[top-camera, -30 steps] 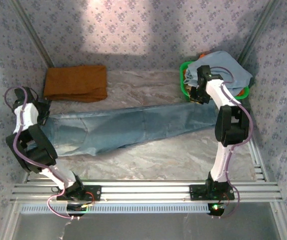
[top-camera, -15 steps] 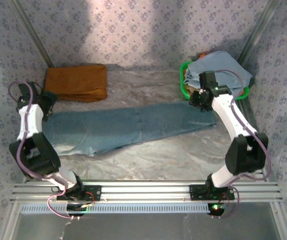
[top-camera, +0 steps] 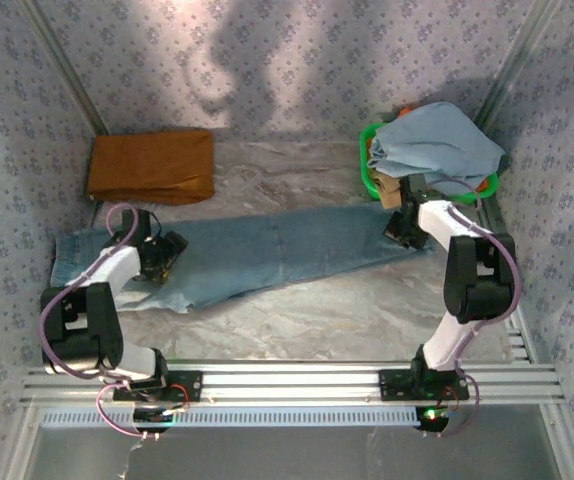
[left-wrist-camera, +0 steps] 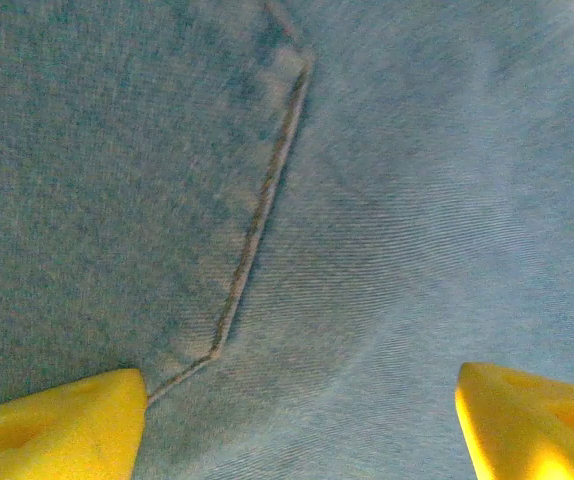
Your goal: Fold and stack the trousers
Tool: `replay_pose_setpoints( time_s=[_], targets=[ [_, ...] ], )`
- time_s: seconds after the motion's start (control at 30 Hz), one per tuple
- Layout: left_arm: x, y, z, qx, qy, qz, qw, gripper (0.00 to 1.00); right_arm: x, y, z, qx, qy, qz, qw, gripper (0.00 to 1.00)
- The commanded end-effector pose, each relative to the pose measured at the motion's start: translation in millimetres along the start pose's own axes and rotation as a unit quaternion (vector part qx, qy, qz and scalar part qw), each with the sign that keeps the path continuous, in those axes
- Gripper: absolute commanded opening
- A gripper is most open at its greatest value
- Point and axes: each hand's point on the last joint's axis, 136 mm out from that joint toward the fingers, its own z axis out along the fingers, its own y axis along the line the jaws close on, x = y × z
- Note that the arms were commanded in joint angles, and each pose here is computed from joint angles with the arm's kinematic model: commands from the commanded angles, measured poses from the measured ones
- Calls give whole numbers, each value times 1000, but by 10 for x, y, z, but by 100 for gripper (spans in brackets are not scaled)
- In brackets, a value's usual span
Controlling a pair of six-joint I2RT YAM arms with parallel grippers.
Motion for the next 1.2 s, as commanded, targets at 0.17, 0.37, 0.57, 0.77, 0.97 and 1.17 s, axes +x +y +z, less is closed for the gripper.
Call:
replay_pose_setpoints(
  time_s=[0.17, 0.37, 0.57, 0.77, 0.97, 1.17],
  targets=[
    [156, 136, 38, 9, 0, 14, 1000, 82, 422, -677, 168, 0, 77, 139, 987, 0],
    [404, 164, -33, 36, 28, 49, 998, 82, 436, -1116, 121, 11, 73, 184, 980, 0],
    [423, 159, -321, 33, 14, 87, 996, 85, 308, -920, -106, -34, 45, 176, 983, 0],
    [344, -42, -651, 51, -26, 104, 993, 87, 91, -686, -325, -56, 3, 143, 988, 42],
    [447, -151, -613, 60, -19, 121, 991, 87, -156, -720, -231, -28, 0, 146, 989, 65],
    [447, -181, -576, 64, -16, 123, 990, 87, -233, -780, 150, 34, 47, 148, 987, 57]
  ],
)
